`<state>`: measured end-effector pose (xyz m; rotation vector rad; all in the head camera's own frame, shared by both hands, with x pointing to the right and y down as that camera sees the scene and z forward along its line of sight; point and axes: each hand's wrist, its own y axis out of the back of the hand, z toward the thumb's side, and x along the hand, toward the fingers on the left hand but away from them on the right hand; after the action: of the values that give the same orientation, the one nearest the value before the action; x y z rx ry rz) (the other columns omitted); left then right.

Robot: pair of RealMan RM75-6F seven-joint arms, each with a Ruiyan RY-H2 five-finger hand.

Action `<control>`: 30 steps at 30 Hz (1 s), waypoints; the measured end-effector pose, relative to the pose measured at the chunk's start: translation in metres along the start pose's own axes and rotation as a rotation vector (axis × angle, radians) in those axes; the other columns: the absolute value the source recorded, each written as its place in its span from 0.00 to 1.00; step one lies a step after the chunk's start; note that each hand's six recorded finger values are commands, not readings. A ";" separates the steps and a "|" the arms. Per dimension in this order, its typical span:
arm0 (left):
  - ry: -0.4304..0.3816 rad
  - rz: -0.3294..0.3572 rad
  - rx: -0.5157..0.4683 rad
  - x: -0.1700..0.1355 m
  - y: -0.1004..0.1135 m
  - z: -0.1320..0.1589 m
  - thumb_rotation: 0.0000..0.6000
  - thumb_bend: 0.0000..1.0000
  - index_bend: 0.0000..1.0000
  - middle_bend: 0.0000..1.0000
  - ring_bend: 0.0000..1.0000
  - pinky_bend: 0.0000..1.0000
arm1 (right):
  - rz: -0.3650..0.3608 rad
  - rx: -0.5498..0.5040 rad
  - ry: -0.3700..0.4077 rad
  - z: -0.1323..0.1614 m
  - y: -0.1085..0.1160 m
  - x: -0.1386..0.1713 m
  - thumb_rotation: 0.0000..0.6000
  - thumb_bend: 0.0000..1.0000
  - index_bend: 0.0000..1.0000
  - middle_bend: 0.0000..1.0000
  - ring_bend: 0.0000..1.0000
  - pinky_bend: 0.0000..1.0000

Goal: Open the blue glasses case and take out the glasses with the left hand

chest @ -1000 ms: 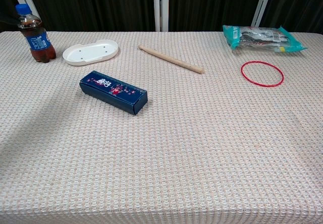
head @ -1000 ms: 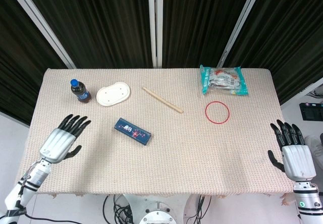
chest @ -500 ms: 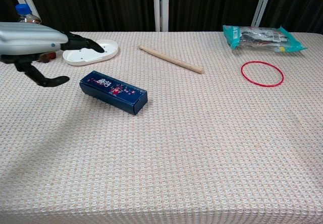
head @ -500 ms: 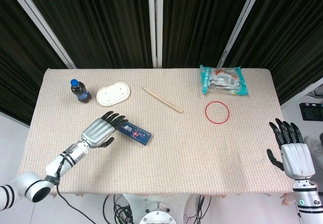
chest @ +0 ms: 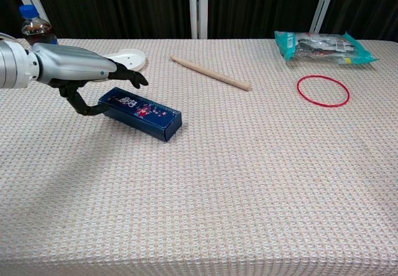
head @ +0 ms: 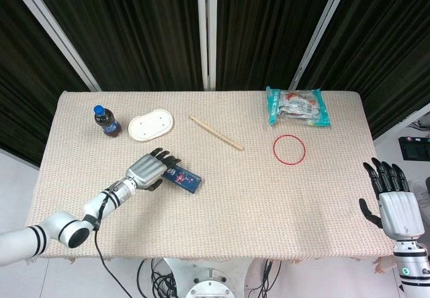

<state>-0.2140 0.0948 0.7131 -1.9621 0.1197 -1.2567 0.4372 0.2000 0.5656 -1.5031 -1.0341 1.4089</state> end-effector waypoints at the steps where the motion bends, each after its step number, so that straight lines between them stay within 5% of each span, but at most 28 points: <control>1: 0.003 -0.010 0.006 0.002 -0.001 -0.001 1.00 0.52 0.03 0.09 0.00 0.04 | 0.001 -0.001 0.000 0.000 0.000 0.000 1.00 0.33 0.00 0.00 0.00 0.00; 12: 0.069 -0.091 0.011 -0.002 -0.010 -0.018 1.00 0.56 0.03 0.20 0.00 0.03 | 0.001 -0.005 -0.009 -0.003 -0.001 -0.001 1.00 0.34 0.00 0.00 0.00 0.00; 23: 0.131 -0.101 -0.020 -0.029 -0.023 -0.032 1.00 0.54 0.03 0.22 0.00 0.04 | 0.010 0.000 -0.010 -0.002 -0.005 -0.002 1.00 0.35 0.00 0.00 0.00 0.00; 30: 0.136 -0.011 -0.034 -0.030 -0.010 -0.027 1.00 0.26 0.03 0.11 0.00 0.12 | 0.008 -0.005 -0.012 -0.002 -0.006 -0.002 1.00 0.35 0.00 0.00 0.00 0.00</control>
<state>-0.2547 0.1006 0.7032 -1.9076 0.1996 -1.4032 0.4390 0.2002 0.5716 -1.5060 -1.0407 1.4234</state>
